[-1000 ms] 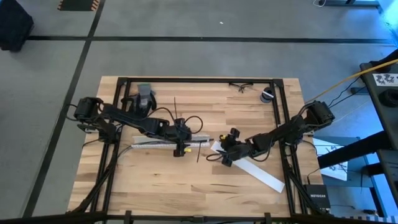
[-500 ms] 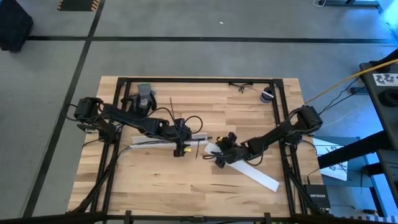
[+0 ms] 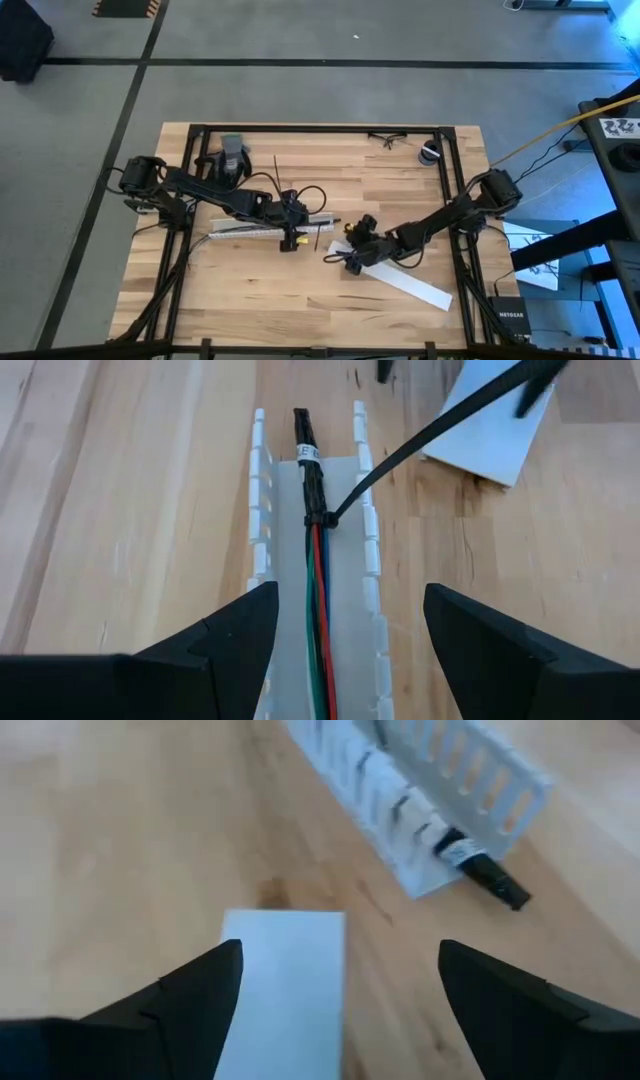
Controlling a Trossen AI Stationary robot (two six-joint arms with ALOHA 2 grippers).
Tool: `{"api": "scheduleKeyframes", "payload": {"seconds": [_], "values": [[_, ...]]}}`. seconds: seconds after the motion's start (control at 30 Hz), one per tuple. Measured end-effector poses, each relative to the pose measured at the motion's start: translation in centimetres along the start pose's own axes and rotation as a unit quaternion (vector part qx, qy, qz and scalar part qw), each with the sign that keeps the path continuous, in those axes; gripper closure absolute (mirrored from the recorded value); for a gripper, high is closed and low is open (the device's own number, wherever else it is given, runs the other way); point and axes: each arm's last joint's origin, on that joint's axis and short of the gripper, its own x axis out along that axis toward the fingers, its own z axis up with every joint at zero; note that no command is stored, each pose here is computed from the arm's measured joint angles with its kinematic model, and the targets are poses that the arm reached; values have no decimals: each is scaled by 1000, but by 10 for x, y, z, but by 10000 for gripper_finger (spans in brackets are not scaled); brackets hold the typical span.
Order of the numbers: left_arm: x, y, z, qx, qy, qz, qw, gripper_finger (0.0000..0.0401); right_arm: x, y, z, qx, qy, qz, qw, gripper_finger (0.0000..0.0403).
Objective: Ziptie cables
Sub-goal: Close the white cable duct with the lid
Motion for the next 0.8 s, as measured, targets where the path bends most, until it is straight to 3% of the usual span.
{"api": "scheduleKeyframes", "payload": {"seconds": [0.1,0.57,0.8], "values": [[0,0,0,2,0,0,1000,155,6,-1,-8,-3,5,-15,1000,73],[-1,-1,0,-3,1,0,1000,155,8,22,0,-6,-3,61,998,73],[-1,-1,0,-13,0,-1,1000,155,13,26,-15,-35,-3,-7,999,73]]}}
